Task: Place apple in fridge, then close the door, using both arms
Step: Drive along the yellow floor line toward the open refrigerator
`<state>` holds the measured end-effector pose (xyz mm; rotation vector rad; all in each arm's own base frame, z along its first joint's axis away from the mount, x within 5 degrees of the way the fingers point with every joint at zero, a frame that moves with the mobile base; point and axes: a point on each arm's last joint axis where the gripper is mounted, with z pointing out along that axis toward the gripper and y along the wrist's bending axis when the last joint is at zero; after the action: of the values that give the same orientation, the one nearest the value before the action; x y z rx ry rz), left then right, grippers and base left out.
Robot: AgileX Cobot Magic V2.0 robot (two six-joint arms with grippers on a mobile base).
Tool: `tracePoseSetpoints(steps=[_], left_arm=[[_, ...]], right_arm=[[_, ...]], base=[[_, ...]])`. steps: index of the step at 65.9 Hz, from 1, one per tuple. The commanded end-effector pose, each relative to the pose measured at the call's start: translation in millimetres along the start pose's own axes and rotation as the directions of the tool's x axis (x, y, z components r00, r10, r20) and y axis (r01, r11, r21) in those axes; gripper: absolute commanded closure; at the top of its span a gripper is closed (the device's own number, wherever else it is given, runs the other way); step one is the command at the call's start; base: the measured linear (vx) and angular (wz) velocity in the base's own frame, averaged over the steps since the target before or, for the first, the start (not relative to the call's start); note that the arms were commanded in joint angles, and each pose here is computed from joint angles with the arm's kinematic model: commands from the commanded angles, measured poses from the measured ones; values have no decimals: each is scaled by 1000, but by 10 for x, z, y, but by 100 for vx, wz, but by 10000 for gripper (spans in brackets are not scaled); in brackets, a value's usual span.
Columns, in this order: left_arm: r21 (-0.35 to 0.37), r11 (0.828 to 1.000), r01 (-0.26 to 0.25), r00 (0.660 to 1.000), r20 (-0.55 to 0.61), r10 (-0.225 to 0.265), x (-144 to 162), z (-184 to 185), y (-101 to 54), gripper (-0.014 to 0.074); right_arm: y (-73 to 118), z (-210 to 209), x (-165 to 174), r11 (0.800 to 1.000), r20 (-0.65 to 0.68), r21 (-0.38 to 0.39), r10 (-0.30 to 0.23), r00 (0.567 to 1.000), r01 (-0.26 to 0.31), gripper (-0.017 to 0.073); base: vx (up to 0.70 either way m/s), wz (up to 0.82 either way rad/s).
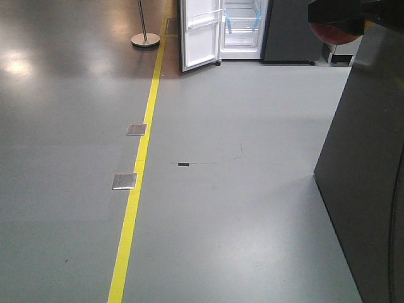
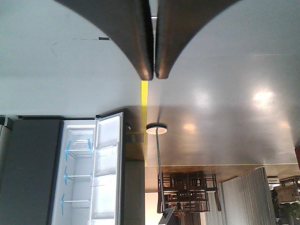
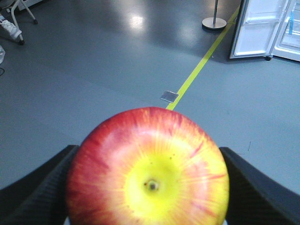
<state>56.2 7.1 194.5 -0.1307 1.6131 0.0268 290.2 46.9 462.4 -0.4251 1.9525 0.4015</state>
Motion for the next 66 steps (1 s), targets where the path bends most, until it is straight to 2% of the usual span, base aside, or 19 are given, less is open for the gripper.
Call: tracePoseSetpoints(steps=[1, 66], left_arm=[[37, 999, 4, 996, 93, -8, -132, -20, -34, 600], [37, 999, 4, 996, 93, -8, -132, -20, -34, 600]], right_arm=[[56, -181, -178, 1000, 121, 18, -5, 993, 2, 438], [56, -181, -178, 1000, 121, 18, -5, 993, 2, 438]], base=[[14, -1], [11, 0]])
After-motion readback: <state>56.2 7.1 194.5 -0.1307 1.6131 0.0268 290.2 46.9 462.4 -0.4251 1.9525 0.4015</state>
